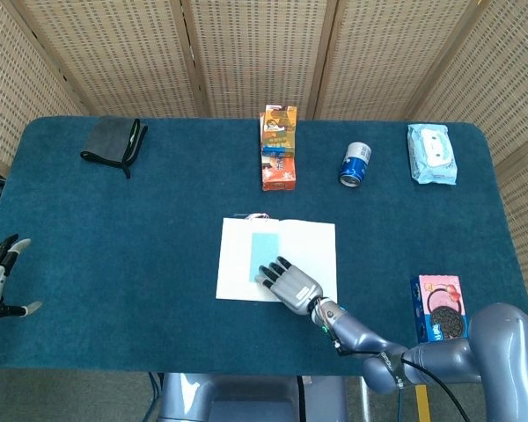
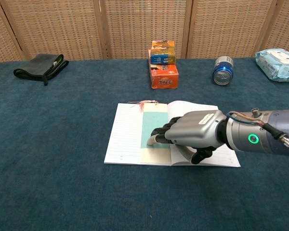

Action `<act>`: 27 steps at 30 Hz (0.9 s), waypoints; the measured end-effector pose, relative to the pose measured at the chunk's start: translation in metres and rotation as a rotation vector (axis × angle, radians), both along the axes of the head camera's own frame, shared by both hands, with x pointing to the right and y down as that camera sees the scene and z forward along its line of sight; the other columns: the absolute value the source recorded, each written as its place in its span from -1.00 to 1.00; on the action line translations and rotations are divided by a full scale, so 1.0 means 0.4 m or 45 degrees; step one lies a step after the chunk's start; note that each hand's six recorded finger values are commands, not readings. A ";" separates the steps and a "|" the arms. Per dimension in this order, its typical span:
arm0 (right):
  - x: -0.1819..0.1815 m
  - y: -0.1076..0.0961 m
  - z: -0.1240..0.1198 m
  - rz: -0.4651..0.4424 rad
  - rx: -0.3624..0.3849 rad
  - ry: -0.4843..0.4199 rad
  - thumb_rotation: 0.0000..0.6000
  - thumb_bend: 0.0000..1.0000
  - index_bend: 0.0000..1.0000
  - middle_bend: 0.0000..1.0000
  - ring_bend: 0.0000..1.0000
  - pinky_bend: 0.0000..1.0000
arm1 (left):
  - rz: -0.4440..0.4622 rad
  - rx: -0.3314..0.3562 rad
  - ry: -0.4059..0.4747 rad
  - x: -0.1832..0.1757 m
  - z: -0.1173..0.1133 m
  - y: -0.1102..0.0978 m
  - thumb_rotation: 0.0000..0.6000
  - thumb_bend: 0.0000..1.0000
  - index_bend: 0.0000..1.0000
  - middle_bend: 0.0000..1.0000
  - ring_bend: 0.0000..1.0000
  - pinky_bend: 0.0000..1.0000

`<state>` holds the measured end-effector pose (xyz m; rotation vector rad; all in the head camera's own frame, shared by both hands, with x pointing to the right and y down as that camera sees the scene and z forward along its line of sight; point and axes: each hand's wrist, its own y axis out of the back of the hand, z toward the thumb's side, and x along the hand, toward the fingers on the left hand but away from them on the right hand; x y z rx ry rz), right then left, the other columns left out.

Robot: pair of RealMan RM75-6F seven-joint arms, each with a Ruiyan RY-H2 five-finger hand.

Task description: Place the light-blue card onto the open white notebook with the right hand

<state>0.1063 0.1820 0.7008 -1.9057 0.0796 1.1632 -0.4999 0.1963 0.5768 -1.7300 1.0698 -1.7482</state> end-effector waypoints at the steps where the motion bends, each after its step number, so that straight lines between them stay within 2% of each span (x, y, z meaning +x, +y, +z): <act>1: -0.001 0.000 -0.001 -0.001 0.001 -0.001 1.00 1.00 -1.00 -1.00 -1.00 -1.00 | 0.001 0.000 0.000 0.000 0.000 0.000 1.00 -1.00 -1.00 -1.00 -1.00 -1.00; 14: -0.012 -0.005 -0.022 0.005 0.005 -0.037 1.00 1.00 -1.00 -1.00 -1.00 -1.00 | 0.004 -0.001 0.000 0.001 0.000 0.001 1.00 -1.00 -1.00 -1.00 -1.00 -1.00; 21: -0.034 -0.026 -0.073 0.019 0.040 -0.144 1.00 0.99 -1.00 -1.00 -1.00 -1.00 | 0.004 0.001 0.003 0.003 -0.001 0.001 1.00 -1.00 -1.00 -1.00 -1.00 -1.00; 23: -0.039 -0.040 -0.098 0.034 0.064 -0.192 1.00 0.61 -1.00 -1.00 -1.00 -1.00 | 0.004 0.002 0.005 0.003 -0.001 0.001 1.00 -1.00 -1.00 -1.00 -1.00 -1.00; 25: -0.041 -0.059 -0.134 0.061 0.095 -0.260 1.00 -0.19 -1.00 -1.00 -1.00 -1.00 | 0.005 0.002 0.009 0.003 -0.002 0.001 1.00 -1.00 -1.00 -1.00 -1.00 -1.00; 26: -0.039 -0.069 -0.150 0.075 0.112 -0.290 1.00 -0.48 -1.00 -1.00 -1.00 -1.00 | 0.004 0.002 0.011 0.004 -0.003 0.001 1.00 -1.00 -1.00 -1.00 -1.00 -1.00; 27: -0.031 -0.084 -0.173 0.096 0.142 -0.329 1.00 -0.63 -1.00 -1.00 -1.00 -1.00 | 0.004 0.003 0.013 0.003 -0.004 0.001 1.00 -1.00 -1.00 -1.00 -1.00 -1.00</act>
